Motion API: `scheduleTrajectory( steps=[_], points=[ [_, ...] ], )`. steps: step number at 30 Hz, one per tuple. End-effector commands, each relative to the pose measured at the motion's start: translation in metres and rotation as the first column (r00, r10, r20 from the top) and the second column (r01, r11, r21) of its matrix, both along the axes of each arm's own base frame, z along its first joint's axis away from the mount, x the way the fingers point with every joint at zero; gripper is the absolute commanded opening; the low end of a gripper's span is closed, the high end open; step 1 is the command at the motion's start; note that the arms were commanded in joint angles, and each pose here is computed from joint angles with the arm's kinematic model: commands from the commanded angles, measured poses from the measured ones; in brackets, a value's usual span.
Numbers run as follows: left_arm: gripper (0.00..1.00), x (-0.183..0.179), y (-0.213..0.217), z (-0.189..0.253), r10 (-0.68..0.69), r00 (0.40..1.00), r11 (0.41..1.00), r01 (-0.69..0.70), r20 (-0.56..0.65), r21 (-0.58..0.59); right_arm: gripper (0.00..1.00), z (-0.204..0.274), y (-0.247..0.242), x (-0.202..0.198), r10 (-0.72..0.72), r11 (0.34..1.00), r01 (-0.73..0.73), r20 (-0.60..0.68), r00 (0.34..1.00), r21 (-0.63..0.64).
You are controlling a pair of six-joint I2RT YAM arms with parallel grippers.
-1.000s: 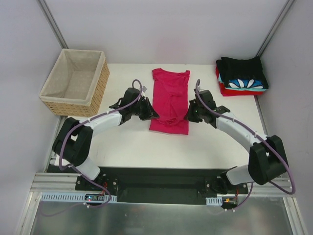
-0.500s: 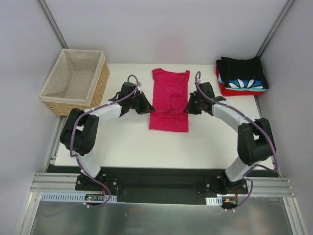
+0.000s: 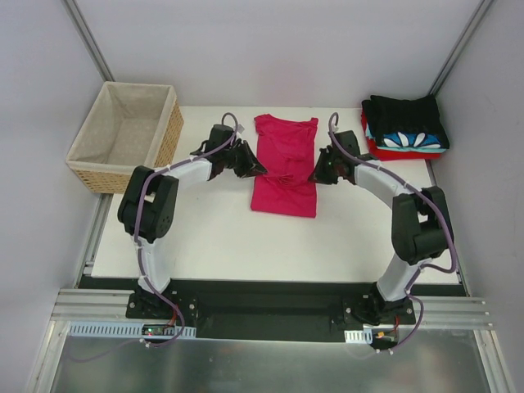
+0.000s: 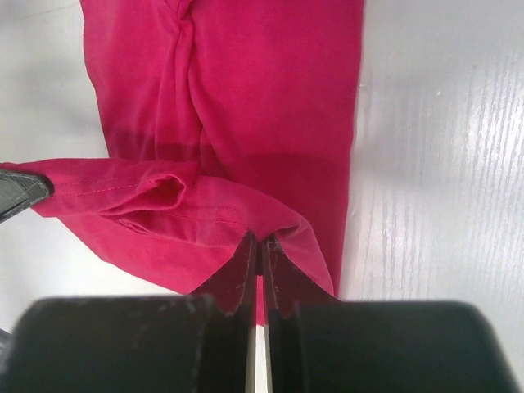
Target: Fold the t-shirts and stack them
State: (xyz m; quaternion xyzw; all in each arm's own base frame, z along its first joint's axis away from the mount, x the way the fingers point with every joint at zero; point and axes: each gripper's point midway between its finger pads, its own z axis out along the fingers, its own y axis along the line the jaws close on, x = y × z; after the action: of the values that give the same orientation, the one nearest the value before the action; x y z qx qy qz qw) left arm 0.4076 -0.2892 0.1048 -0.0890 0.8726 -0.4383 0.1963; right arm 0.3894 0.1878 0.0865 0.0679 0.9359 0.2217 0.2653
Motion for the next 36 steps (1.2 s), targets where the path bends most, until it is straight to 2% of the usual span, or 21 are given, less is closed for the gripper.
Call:
scheduleTrajectory(
  steps=[1,10,12,13,15,16,17,18,19,20,21,24,26,29,31,32,34,35,36],
  points=[
    [0.00,0.010,-0.006,0.007,-0.035,0.999,0.999,0.036,0.033,-0.029,0.01,0.012,0.002,0.018,-0.003,1.000,0.001,0.044,0.999,0.026],
    [0.00,0.021,0.000,-0.017,-0.015,1.000,1.000,0.015,-0.006,-0.013,0.01,-0.013,-0.003,0.034,-0.031,0.999,0.031,0.008,0.999,0.009],
    [0.00,0.027,0.003,-0.025,-0.002,1.000,1.000,0.002,-0.018,-0.011,0.08,-0.019,-0.004,0.040,-0.036,0.999,0.036,0.005,0.999,0.001],
    [0.04,0.030,0.004,-0.026,0.002,1.000,1.000,-0.002,-0.019,-0.013,0.17,-0.020,-0.006,0.043,-0.039,0.999,0.039,0.007,0.999,-0.004],
    [0.17,0.040,0.006,-0.031,0.014,1.000,1.000,-0.014,-0.018,-0.009,0.33,-0.019,-0.006,0.052,-0.042,0.999,0.042,0.022,0.999,-0.008],
    [0.27,0.046,0.009,-0.031,0.025,1.000,1.000,-0.025,-0.013,-0.010,0.55,-0.024,-0.010,0.056,-0.053,0.998,0.054,0.023,0.998,-0.024],
    [0.49,0.050,0.010,-0.035,0.028,0.999,1.000,-0.028,-0.017,-0.011,0.66,-0.022,-0.012,0.060,-0.059,0.998,0.060,0.034,0.998,-0.031],
    [0.58,0.059,0.010,-0.026,0.032,0.999,0.999,-0.032,0.012,-0.019,0.76,-0.021,-0.014,0.065,-0.060,0.997,0.062,0.049,0.997,-0.043],
    [0.65,0.066,0.012,-0.021,0.039,0.999,0.999,-0.038,0.029,-0.023,0.93,-0.010,-0.018,0.075,-0.077,0.995,0.082,0.087,0.993,-0.056],
    [0.75,0.071,0.013,-0.011,0.042,0.998,0.999,-0.040,0.054,-0.032,0.98,-0.003,-0.019,0.078,-0.071,0.995,0.078,0.111,0.991,-0.064],
    [0.79,0.080,0.012,0.009,0.036,0.994,0.998,-0.031,0.100,-0.050,1.00,0.006,-0.020,0.082,-0.070,0.995,0.080,0.134,0.989,-0.067],
    [0.85,0.087,0.013,0.067,0.035,0.972,0.997,-0.018,0.233,-0.075,0.97,0.055,-0.024,0.088,-0.068,0.993,0.091,0.250,0.966,-0.080],
    [0.85,0.078,0.013,0.106,0.028,0.955,0.995,0.002,0.294,-0.103,0.97,0.084,-0.025,0.079,-0.051,0.993,0.081,0.293,0.955,-0.091],
    [0.85,0.052,0.012,0.133,0.012,0.955,0.989,0.033,0.297,-0.146,0.97,0.107,-0.020,0.056,-0.021,0.996,0.047,0.302,0.953,-0.078],
    [0.85,0.028,0.011,0.120,-0.005,0.966,0.990,0.042,0.257,-0.138,0.97,0.109,-0.010,0.039,0.005,0.998,0.015,0.297,0.955,-0.064],
    [0.85,0.015,0.012,0.131,-0.006,0.961,0.989,0.048,0.276,-0.143,0.97,0.099,-0.007,0.028,0.014,0.998,0.003,0.269,0.963,-0.062],
    [0.84,-0.013,0.010,0.108,-0.025,0.973,0.990,0.056,0.228,-0.131,0.97,0.094,0.001,0.011,0.033,0.998,-0.018,0.249,0.968,-0.063],
    [0.84,-0.025,0.010,0.117,-0.028,0.969,0.988,0.065,0.246,-0.140,0.97,0.088,0.004,0.005,0.041,0.997,-0.026,0.237,0.971,-0.068],
    [0.84,-0.043,0.008,0.100,-0.042,0.978,0.988,0.072,0.205,-0.139,0.97,0.075,0.006,-0.006,0.051,0.996,-0.036,0.208,0.977,-0.077]
  ],
)
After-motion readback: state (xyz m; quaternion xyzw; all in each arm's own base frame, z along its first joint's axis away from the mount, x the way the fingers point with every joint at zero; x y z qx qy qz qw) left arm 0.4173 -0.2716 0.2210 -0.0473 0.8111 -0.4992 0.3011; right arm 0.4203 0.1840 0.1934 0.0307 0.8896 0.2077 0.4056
